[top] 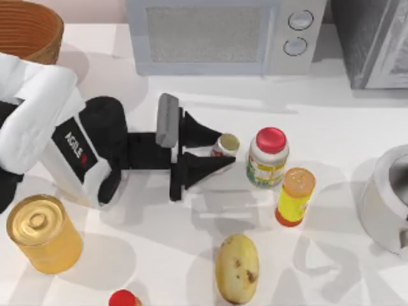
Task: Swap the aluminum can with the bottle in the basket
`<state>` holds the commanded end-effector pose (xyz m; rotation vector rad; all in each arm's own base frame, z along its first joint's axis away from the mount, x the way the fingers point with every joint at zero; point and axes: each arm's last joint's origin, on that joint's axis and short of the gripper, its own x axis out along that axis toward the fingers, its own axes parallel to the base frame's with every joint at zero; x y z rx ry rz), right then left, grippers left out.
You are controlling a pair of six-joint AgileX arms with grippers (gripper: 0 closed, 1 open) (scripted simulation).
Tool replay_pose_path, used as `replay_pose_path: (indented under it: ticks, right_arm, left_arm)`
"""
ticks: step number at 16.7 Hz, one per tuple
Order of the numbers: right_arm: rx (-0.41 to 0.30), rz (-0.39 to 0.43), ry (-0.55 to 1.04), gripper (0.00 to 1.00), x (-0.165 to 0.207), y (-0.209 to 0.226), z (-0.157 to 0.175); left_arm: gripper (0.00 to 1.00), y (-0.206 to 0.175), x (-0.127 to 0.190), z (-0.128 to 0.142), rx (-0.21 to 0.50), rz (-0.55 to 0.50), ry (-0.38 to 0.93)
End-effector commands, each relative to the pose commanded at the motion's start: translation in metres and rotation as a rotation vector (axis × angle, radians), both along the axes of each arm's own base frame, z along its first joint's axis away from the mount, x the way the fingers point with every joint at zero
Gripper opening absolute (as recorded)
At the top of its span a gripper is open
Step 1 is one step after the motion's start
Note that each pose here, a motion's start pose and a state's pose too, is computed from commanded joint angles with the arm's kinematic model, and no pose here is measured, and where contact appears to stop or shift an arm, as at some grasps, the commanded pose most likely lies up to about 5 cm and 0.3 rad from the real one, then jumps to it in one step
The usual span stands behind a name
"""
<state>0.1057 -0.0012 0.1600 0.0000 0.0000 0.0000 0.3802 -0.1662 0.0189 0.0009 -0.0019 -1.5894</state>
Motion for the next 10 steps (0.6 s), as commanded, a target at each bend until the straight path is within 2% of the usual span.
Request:
replay_pose_path:
  ticks: [5, 10]
  right_arm:
    - [0.0, 0.0, 0.0, 1.0, 0.0, 0.0, 0.0]
    - [0.0, 0.0, 0.0, 1.0, 0.0, 0.0, 0.0]
  left_arm:
    - [0.0, 0.0, -0.0006, -0.0008, 0.001, -0.001, 0.002]
    - [0.38, 0.0, -0.0006, -0.0008, 0.001, -0.001, 0.002]
